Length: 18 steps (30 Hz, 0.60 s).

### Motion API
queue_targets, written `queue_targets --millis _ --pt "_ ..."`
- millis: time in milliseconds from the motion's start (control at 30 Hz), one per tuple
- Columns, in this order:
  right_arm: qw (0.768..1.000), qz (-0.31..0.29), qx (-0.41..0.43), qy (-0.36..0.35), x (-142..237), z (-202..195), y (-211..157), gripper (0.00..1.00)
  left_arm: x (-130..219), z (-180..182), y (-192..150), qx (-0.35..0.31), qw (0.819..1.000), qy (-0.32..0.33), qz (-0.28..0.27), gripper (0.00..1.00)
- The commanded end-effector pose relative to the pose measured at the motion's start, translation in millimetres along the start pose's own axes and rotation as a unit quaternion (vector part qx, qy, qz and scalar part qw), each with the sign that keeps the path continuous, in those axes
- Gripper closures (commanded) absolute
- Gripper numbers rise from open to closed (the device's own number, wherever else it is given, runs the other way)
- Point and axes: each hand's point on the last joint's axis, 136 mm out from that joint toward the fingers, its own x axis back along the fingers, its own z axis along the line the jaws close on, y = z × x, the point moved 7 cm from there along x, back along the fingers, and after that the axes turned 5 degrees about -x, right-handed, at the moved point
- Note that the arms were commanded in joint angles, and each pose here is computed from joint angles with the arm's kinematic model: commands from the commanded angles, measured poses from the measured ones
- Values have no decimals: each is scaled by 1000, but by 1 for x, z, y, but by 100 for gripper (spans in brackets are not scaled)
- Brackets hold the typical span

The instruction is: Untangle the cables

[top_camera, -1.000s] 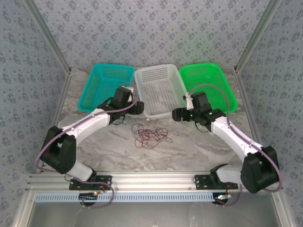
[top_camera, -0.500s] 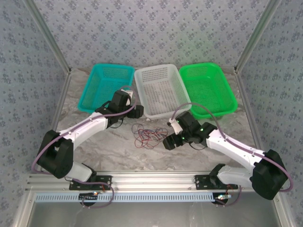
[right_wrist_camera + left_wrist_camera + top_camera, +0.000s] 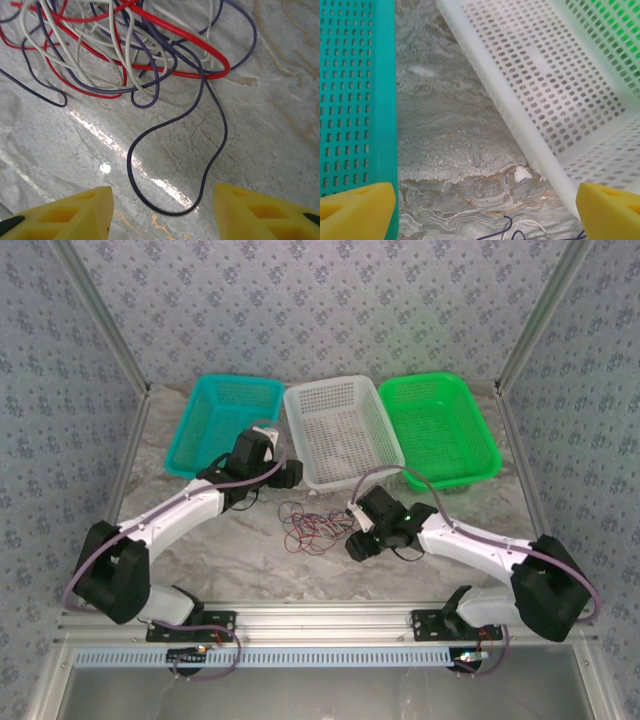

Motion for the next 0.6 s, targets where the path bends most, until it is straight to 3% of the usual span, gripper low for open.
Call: queue_targets --millis 0,67,200,400,567 --pt "999 -12 17 -28 -3 1 11 52 16 -1 21 1 999 1 -48 6" --pt "999 -19 16 -41 -5 1 15 63 17 -1 21 2 999 2 -50 6" --pt "999 -30 29 -28 2 8 20 95 18 -1 21 3 999 0 -50 6" --pt "993 -96 55 50 56 23 30 100 19 -1 21 -2 998 -4 -61 5" --pt "977 -185 35 99 119 19 47 100 23 -17 26 -20 993 -78 -86 5"
